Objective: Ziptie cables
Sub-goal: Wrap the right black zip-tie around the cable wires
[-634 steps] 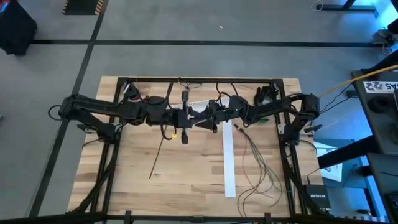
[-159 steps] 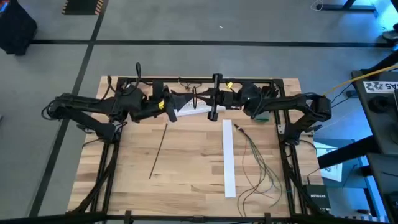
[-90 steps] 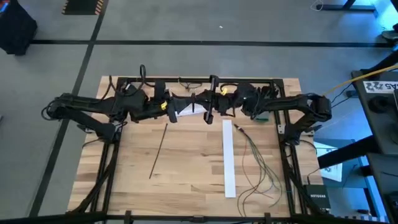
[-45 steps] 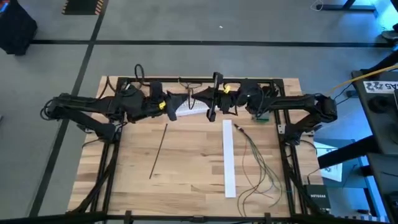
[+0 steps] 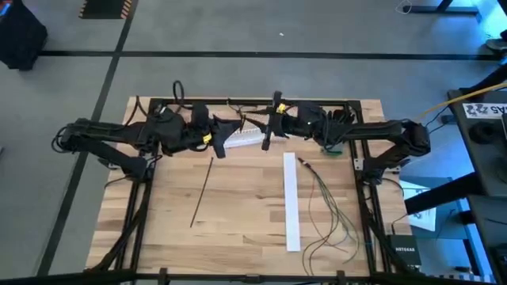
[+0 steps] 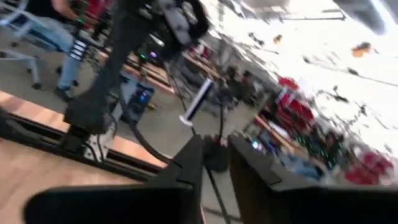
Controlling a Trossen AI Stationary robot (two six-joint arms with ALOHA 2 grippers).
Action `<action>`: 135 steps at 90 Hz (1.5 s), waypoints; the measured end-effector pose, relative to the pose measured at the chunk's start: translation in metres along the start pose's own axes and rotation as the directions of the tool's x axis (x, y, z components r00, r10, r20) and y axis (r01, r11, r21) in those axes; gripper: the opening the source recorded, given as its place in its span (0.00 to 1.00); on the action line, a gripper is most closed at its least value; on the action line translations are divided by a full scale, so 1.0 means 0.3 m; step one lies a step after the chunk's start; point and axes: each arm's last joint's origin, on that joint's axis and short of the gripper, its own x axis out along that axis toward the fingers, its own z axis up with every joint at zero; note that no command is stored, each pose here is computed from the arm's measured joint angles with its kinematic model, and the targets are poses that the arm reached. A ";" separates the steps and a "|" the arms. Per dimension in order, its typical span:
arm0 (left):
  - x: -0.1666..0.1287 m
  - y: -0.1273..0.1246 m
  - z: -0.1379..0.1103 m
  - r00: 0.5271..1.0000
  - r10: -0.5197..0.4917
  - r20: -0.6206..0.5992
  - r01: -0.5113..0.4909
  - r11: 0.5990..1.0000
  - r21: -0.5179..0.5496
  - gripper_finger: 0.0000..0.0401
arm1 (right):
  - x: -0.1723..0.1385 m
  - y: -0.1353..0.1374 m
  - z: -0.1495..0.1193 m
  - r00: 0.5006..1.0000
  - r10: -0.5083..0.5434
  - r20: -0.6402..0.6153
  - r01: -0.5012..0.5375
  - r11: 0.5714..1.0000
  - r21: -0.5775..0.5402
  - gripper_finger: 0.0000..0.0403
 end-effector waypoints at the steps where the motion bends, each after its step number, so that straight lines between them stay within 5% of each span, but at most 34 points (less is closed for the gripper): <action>1: 0.000 0.000 -0.001 1.000 0.001 -0.002 -0.001 1.000 0.002 0.00 | -0.003 -0.002 0.003 1.000 -0.004 -0.002 0.004 1.000 0.000 0.25; 27: 0.003 0.009 0.001 1.000 0.013 -0.009 -0.013 0.998 0.061 0.00 | -0.095 -0.054 0.083 1.000 -0.001 -0.017 0.003 0.995 0.096 0.41; 41: 0.015 0.013 -0.006 1.000 0.026 -0.015 -0.025 0.997 0.070 0.00 | -0.124 -0.050 0.139 0.985 0.114 0.129 -0.137 0.972 0.193 0.42; 97: 0.089 0.023 -0.057 0.997 0.025 -0.069 -0.022 0.998 0.051 0.00 | -0.086 0.032 0.155 0.968 0.139 0.208 -0.153 0.987 0.054 0.42; 115: 0.115 0.017 -0.082 0.997 0.020 -0.081 -0.015 0.998 0.056 0.00 | -0.077 0.039 0.145 0.971 0.140 0.195 -0.147 0.989 0.021 0.34; 135: 0.108 0.018 -0.074 0.997 0.017 -0.076 -0.013 0.998 0.058 0.00 | -0.078 0.038 0.145 0.973 0.130 0.190 -0.131 0.991 -0.008 0.11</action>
